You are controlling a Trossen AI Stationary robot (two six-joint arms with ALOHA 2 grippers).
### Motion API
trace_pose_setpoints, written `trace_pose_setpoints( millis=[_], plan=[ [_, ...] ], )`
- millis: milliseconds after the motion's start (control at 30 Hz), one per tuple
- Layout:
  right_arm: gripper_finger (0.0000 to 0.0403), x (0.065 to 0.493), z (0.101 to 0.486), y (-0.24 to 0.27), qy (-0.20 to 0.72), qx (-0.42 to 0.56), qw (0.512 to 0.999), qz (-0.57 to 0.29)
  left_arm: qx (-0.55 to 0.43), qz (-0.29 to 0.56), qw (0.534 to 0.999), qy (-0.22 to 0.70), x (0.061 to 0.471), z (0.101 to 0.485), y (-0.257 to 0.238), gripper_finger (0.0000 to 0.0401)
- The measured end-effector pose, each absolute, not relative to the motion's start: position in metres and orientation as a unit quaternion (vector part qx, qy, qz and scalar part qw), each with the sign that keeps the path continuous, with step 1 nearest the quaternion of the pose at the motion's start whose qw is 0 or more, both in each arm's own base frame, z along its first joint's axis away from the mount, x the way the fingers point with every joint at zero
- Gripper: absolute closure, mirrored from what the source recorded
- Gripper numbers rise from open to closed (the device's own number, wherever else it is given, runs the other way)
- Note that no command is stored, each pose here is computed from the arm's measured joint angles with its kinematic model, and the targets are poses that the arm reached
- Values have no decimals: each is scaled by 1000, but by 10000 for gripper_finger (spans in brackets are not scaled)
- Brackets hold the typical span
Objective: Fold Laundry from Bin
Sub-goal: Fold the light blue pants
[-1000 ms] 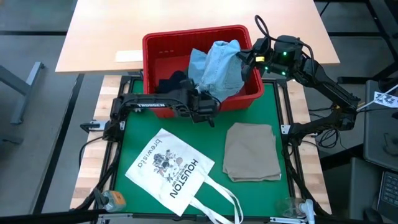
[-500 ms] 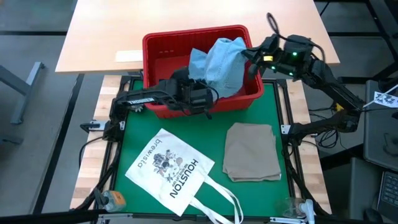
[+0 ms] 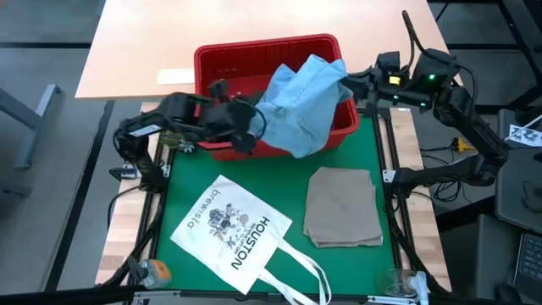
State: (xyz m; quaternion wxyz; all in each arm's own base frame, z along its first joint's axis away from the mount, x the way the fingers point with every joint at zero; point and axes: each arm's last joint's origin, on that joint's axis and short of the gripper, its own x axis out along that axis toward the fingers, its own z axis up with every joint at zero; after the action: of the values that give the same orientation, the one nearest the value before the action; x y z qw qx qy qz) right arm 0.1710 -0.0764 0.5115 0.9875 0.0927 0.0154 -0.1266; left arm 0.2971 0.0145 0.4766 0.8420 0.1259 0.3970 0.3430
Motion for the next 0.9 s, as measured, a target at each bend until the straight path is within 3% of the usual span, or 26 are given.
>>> trace_pose_setpoints(
  millis=[133,467,767,900],
  plan=[
    [395,172,513,-71,16,145,989,-37,115,314,864,376,277,491,4,401],
    [395,172,513,-64,34,216,973,75,64,223,916,327,230,517,-19,401],
    [395,183,526,-26,-2,194,960,201,45,131,940,311,210,524,-47,401],
    [395,195,522,-4,10,201,955,218,39,92,942,320,205,523,-59,401]
  ],
)
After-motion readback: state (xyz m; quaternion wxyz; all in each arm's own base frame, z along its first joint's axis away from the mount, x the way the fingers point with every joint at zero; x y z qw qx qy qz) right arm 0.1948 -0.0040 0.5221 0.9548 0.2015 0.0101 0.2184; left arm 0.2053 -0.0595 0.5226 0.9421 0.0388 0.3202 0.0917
